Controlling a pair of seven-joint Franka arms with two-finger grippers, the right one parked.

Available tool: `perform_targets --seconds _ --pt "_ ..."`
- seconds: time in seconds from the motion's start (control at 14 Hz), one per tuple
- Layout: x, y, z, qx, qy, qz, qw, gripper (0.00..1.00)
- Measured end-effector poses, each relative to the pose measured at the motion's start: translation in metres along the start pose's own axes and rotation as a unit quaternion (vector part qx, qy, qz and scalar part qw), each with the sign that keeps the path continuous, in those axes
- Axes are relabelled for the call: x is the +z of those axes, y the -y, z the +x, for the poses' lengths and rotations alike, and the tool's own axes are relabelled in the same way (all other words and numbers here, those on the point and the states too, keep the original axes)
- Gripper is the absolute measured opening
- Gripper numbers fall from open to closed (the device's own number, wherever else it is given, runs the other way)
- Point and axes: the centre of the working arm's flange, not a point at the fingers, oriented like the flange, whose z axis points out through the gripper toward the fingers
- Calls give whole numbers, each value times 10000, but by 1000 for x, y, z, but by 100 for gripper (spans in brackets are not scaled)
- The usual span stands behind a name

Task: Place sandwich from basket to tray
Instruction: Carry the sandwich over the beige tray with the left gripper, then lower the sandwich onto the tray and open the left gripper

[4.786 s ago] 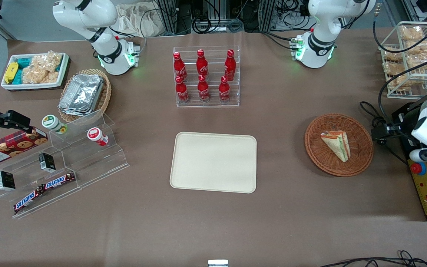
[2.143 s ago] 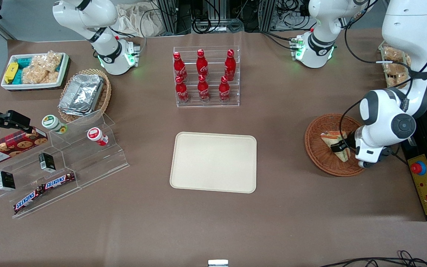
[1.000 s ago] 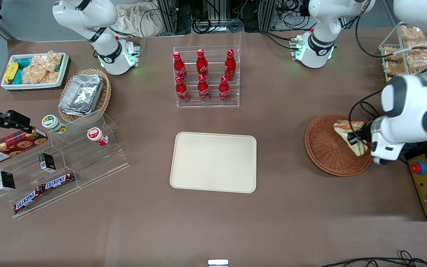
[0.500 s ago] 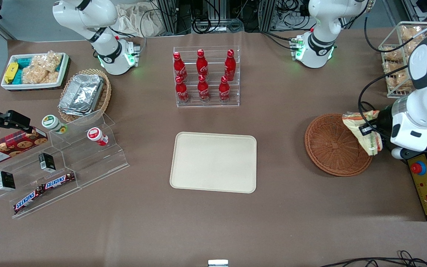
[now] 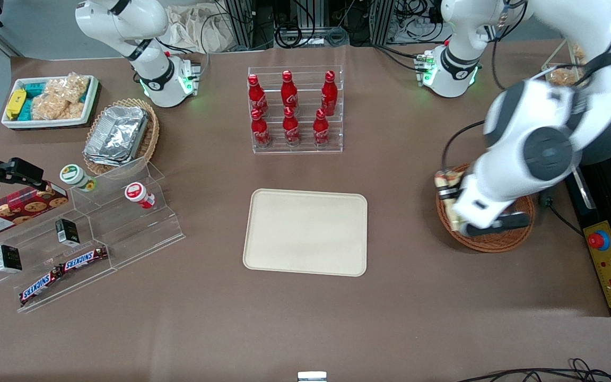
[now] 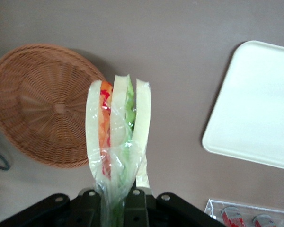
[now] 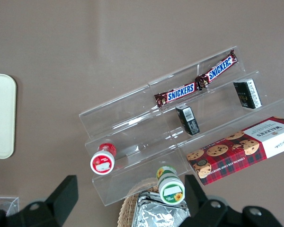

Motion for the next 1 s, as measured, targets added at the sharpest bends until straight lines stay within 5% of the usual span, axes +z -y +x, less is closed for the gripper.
perform_targets --seconds 0.36,0.64,1.0 --pt "45 -94 -5 649 -225 -190 9975 16" --pt "86 -164 -4 1044 -587 -569 9912 16" --pt "171 -193 5 1179 -386 -634 9902 16"
